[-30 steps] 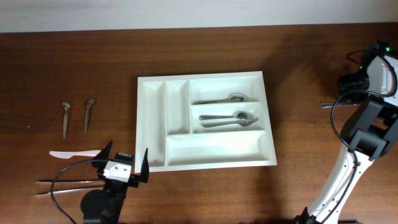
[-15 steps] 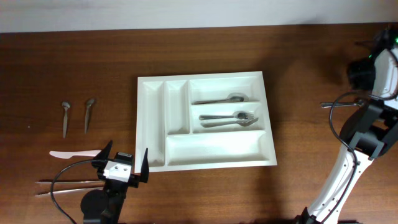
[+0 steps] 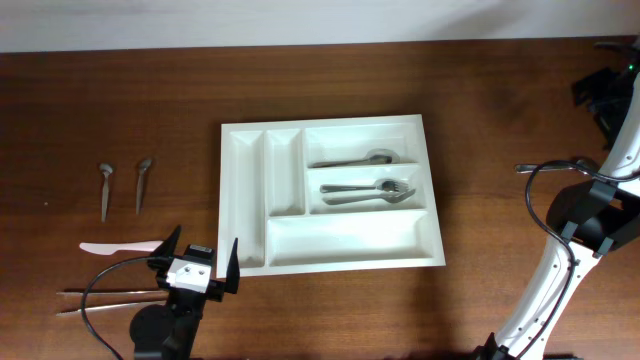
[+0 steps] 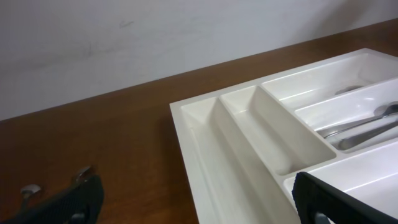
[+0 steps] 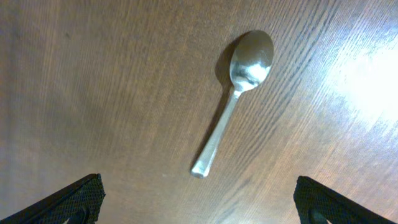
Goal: Pack container
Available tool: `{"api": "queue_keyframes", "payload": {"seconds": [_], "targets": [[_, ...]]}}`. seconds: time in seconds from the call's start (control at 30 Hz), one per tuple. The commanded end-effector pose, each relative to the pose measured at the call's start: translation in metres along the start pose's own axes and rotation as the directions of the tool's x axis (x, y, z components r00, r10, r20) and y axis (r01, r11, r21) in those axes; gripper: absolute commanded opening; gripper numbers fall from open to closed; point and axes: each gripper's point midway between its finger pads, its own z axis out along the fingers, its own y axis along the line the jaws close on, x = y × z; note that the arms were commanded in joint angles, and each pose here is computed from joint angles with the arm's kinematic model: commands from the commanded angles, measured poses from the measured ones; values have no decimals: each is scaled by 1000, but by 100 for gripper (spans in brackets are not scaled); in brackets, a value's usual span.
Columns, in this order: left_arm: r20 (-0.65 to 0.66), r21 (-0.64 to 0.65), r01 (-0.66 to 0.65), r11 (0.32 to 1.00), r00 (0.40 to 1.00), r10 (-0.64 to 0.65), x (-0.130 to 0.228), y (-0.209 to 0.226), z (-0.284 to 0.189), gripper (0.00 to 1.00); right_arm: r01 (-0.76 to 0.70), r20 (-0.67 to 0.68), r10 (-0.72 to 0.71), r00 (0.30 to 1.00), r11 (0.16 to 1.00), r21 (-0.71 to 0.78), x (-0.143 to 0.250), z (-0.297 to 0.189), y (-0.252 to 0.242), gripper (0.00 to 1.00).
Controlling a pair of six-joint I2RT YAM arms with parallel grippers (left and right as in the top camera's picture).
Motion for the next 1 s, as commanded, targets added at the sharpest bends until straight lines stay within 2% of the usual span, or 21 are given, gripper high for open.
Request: {"api": "queue_keyframes", "payload": {"seconds": [0.0,0.1,0.27,0.33,0.43,0.53,0.6,0.73,0.97], "targets": [[1,-12,-16,1000,1000,16,1,2,0,99,68,34,-68,997,998,-8,-6,-15,-4,99],[1,-12,-16,1000,1000,16,1,2,0,99,63,23,-63,998,997,-33,-5,-18,-3,99],[1,-12,-16,1000,1000,16,1,2,0,99,138,3,-139,990,989,-57,2,-25,-2,99],[2,-12,-16,1000,1000,16,1,2,0,99,82,-29,-83,996,996,-30,9,-26,-10,99],[1,-12,-16,1000,1000,16,1,2,0,99,-94,-59,99,993,992,81,24,-29,-41,99],[2,-12,-16,1000,1000,16,1,2,0,99,-265,-95,283,954,949,171,52,-35,-69,99],[2,-12,-16,1000,1000,16,1,2,0,99,-373,-73,400,913,895,246,70,-38,-90,99],[1,-12,-16,1000,1000,16,1,2,0,99,-372,25,380,925,889,268,60,-26,-104,99],[2,-12,-16,1000,1000,16,1,2,0,99,-379,10,383,924,911,162,37,7,-84,99]]}}
